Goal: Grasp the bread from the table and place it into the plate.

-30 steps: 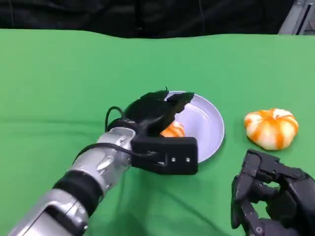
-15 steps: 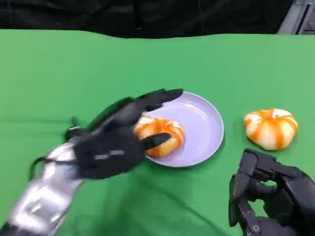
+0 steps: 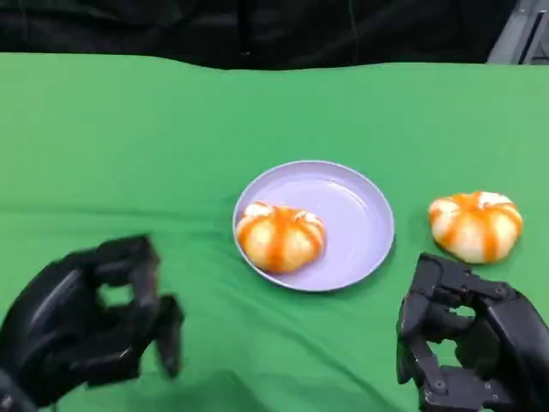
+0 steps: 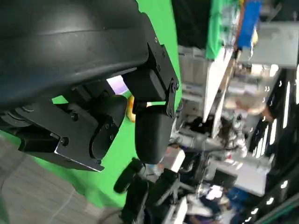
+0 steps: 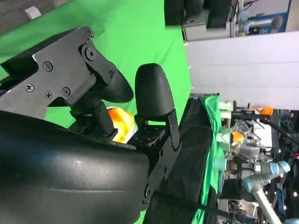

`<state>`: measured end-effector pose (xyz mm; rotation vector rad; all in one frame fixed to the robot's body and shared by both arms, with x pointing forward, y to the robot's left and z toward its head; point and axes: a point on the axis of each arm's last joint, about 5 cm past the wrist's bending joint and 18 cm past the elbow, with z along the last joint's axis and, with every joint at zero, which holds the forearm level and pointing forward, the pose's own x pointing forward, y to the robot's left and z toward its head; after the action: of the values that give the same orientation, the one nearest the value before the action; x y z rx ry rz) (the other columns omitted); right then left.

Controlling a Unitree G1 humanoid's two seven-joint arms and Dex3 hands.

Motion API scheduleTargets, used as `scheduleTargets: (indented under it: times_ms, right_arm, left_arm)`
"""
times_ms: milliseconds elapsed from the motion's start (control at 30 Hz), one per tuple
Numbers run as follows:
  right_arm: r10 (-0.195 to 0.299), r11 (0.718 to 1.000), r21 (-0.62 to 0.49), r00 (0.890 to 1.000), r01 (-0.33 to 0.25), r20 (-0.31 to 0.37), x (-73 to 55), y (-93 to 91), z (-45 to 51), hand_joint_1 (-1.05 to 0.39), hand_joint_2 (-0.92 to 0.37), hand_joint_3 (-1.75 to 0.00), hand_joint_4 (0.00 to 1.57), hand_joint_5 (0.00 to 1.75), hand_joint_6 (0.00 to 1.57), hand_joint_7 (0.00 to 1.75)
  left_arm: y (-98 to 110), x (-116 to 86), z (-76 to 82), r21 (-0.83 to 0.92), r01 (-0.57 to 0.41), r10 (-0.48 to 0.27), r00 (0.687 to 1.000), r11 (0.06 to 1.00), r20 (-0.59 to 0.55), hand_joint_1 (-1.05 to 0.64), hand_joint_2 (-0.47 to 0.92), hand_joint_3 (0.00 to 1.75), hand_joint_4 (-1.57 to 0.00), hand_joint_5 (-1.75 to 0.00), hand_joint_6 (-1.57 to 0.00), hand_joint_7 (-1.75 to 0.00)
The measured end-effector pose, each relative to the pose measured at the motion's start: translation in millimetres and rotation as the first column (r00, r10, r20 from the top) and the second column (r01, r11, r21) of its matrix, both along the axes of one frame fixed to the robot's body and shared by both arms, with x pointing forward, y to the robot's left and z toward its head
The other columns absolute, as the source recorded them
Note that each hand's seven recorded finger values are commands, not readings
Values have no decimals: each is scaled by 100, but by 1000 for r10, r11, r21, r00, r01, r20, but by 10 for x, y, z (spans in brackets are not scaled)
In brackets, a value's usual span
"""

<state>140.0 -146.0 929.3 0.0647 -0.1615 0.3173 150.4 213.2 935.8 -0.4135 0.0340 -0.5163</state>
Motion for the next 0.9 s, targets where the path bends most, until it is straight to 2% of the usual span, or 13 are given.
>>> scheduleTargets:
  times_ms: [100, 133, 200, 333, 467, 833, 900]
  right_arm:
    - [0, 1000, 0, 1000, 0, 7, 27, -34, -9, -5, -50, -131, 85, 175, 72, 161]
    - [2, 1000, -3, 1000, -2, 5, 29, -50, -15, -4, -51, -131, 84, 175, 72, 161]
    - [1, 1000, -3, 1000, -1, -2, 31, -85, -29, -4, -51, -130, 83, 175, 72, 161]
    - [-2, 1000, -10, 1000, 2, 4, 30, -128, -28, -3, -56, -124, 82, 175, 71, 162]
    - [5, 1000, 11, 1000, -5, 2, 23, -161, -31, -5, -62, -114, 83, 175, 70, 163]
    - [-2, 1000, 8, 1000, 2, 4, 21, -193, -29, -3, -61, -116, 85, 175, 69, 166]
    - [-2, 1000, 7, 1000, 2, 4, 21, -195, -29, -4, -61, -116, 85, 175, 68, 166]
  left_arm:
    - [39, -100, -60, -11, -7, 7, 1000, 1000, -26, -4, 55, 149, -107, -175, -89, -175]
    - [54, -142, -99, -16, -6, 6, 999, 1000, -36, -4, 59, 140, -106, -175, -88, -173]
    - [81, -177, -182, -30, -10, 8, 999, 999, -52, -3, 63, 135, -105, -175, -87, -172]
    - [103, -178, -269, -45, -35, 32, 997, 998, -69, 0, 63, 137, -105, -175, -85, -174]
    - [80, -116, -255, -56, -42, 39, 998, 998, -56, 3, 63, 138, -105, -175, -86, -175]
    - [35, -77, -247, -63, -65, 61, 995, 996, -73, 4, 62, 143, -108, -175, -88, -175]
    - [31, -77, -247, -60, -71, 66, 995, 996, -81, 6, 61, 148, -108, -175, -87, -175]
